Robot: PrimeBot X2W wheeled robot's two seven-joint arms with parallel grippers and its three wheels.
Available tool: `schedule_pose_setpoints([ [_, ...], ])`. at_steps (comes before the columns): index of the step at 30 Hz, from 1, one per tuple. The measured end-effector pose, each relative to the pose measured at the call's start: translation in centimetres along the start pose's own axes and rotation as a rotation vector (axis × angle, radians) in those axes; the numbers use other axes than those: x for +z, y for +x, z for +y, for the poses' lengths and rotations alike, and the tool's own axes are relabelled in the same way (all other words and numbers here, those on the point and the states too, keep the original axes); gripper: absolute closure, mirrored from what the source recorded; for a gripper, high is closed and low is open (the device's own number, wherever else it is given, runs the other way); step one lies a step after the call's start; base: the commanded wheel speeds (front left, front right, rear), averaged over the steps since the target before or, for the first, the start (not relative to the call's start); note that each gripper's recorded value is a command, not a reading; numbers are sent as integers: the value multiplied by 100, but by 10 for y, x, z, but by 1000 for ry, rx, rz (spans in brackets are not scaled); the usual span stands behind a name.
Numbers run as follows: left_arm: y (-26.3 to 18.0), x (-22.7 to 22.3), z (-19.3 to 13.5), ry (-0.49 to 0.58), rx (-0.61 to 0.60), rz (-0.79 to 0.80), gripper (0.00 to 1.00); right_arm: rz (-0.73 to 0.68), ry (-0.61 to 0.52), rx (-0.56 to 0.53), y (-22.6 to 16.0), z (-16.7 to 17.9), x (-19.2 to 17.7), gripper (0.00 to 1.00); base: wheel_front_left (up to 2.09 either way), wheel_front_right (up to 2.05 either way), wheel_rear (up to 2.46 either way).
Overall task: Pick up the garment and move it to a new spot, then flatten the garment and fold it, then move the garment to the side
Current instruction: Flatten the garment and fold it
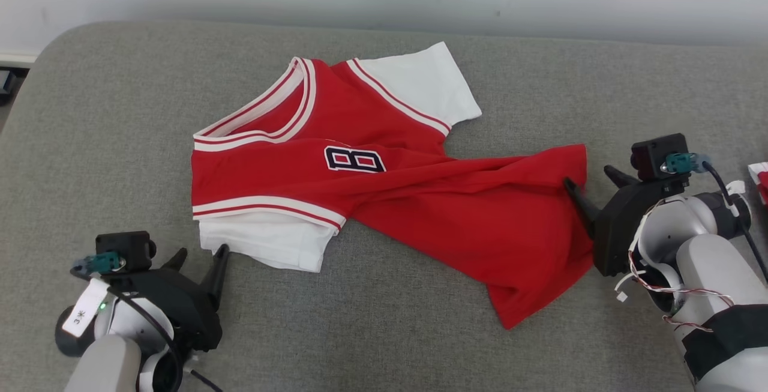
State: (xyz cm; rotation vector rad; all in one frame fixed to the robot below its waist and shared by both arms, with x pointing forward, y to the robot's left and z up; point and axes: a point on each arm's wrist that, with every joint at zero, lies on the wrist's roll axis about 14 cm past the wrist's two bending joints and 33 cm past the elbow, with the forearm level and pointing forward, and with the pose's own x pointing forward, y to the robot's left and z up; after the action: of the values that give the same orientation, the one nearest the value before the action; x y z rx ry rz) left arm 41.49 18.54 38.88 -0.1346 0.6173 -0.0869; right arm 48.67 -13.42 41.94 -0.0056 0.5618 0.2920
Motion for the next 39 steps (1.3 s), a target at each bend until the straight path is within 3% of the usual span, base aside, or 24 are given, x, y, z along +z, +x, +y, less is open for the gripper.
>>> schedule_pose_setpoints([
  [6,3,11,-11,1,-50,-27,0,33,1,40,4,10,-11,0,0,0,0],
  [9,3,14,-13,9,-57,-29,35,35,-6,38,3,8,-13,0,0,0,0],
  [13,2,11,-15,8,-61,-1,51,34,-10,37,3,7,-13,0,0,0,0],
  [29,-6,0,-15,5,-63,36,55,49,-17,84,14,16,-13,0,0,0,0],
  [30,-6,0,-15,5,-63,36,55,53,-17,87,14,17,-14,4,0,0,0],
  [31,-7,0,-16,5,-64,35,56,54,-20,89,14,18,-14,22,0,0,0],
  [32,-7,0,-16,2,-65,34,56,55,-19,90,15,18,-13,53,0,0,0],
  [33,-7,1,-16,-1,-66,34,57,57,-18,90,15,17,-13,63,0,0,0],
  [36,-8,1,-17,-1,-68,33,64,66,-12,91,15,17,-16,87,0,0,0],
  [37,-8,1,-17,-2,-70,33,69,69,-13,92,15,17,-17,100,0,0,0],
  [39,-8,1,-20,-7,-76,30,86,67,-12,92,14,18,-17,100,0,0,0],
])
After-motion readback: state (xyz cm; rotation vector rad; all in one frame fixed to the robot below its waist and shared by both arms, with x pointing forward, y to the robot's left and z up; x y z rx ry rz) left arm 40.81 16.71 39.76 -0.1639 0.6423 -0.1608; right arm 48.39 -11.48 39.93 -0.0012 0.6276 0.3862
